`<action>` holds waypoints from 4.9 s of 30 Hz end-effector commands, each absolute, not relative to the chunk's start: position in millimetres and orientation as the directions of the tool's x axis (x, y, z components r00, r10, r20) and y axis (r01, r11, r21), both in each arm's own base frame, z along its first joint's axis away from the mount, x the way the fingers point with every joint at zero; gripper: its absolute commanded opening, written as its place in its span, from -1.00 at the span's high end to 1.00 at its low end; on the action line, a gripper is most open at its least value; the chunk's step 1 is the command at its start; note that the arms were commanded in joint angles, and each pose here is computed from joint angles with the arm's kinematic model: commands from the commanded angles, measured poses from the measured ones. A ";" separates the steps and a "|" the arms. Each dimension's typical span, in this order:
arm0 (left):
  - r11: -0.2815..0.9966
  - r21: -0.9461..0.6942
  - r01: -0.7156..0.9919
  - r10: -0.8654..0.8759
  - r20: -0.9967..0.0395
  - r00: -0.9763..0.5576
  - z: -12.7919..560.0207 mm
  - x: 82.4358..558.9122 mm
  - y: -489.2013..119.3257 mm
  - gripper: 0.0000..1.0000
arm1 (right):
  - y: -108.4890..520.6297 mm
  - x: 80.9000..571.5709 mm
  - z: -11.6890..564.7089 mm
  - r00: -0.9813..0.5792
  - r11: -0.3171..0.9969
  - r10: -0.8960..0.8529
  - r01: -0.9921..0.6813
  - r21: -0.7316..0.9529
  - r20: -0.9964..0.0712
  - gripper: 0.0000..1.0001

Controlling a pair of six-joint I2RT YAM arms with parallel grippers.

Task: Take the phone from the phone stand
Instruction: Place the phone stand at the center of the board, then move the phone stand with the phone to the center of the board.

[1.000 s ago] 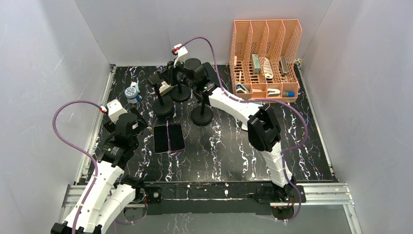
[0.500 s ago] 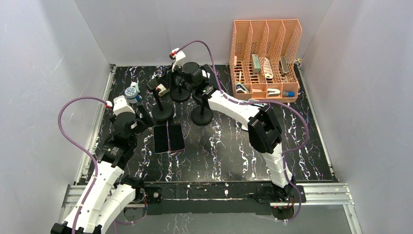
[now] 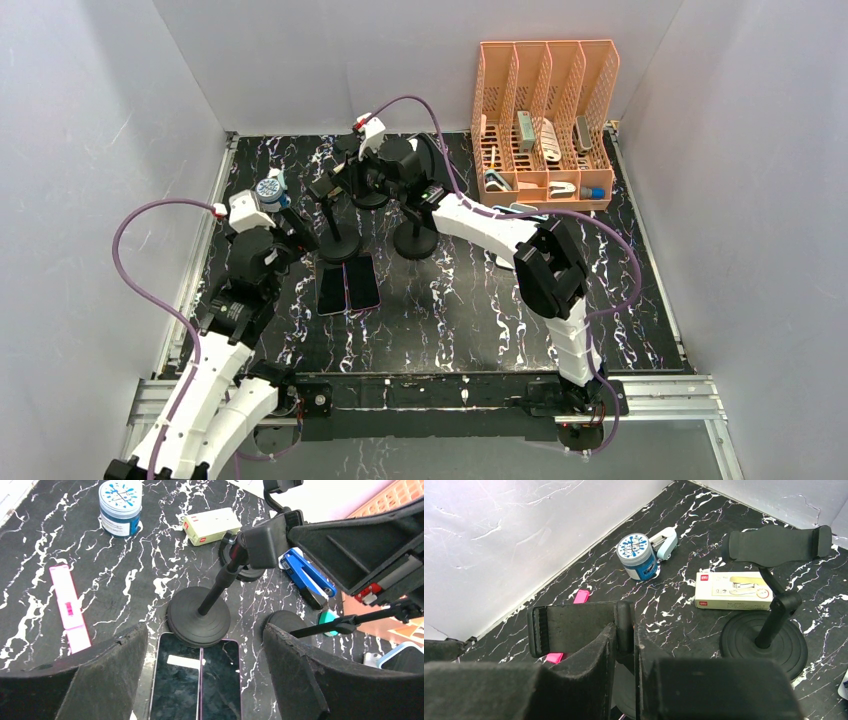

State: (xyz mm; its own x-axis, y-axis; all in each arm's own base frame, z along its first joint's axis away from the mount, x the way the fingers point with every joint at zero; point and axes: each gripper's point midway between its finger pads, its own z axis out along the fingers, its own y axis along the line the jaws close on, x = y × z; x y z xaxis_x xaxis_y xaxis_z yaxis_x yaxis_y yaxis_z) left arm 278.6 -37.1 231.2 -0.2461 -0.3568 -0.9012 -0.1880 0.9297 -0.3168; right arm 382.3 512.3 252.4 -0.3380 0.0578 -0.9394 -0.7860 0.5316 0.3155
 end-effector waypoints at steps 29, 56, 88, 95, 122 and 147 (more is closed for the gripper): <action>0.808 -0.562 -0.175 -0.588 -0.757 -0.285 248.7 359.3 -70.9 -0.21 | 505.9 360.5 341.8 -0.214 0.424 0.214 -0.859 0.287 -0.953 0.97; 0.815 -0.569 -0.111 -0.574 -0.767 -0.285 258.8 364.1 -79.3 1.00 | 502.0 327.4 395.5 -0.196 0.302 0.265 -0.913 0.274 -0.944 -0.36; 0.859 -0.507 -0.075 -0.512 -0.843 -0.162 296.3 435.9 -77.9 1.00 | 337.1 221.3 463.7 -0.075 0.415 0.367 -0.879 0.236 -0.927 -0.75; 0.862 -0.506 -0.026 -0.504 -0.851 -0.151 290.9 455.8 -86.2 1.00 | 313.7 208.5 454.0 -0.098 0.440 0.356 -0.860 0.259 -0.929 -0.75; 0.888 -0.457 -0.058 -0.457 -0.859 -0.229 240.1 434.9 -72.8 -0.08 | 272.4 206.7 408.3 -0.125 0.581 0.270 -0.769 0.266 -0.955 -0.75; 0.496 -0.834 0.243 -0.758 -0.552 -0.348 363.5 350.4 -159.9 -0.60 | 234.8 215.2 367.4 -0.182 0.726 0.213 -0.628 0.280 -0.960 -0.79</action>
State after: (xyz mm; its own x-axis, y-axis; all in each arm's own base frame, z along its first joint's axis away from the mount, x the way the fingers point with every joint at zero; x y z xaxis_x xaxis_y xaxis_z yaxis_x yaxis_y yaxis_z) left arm 364.3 -114.2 323.9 -0.2720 -0.7358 -0.6202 0.0883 0.6227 -0.7775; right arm 221.9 243.6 347.5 -0.2259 0.1331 -0.9650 -0.6223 0.7425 0.2480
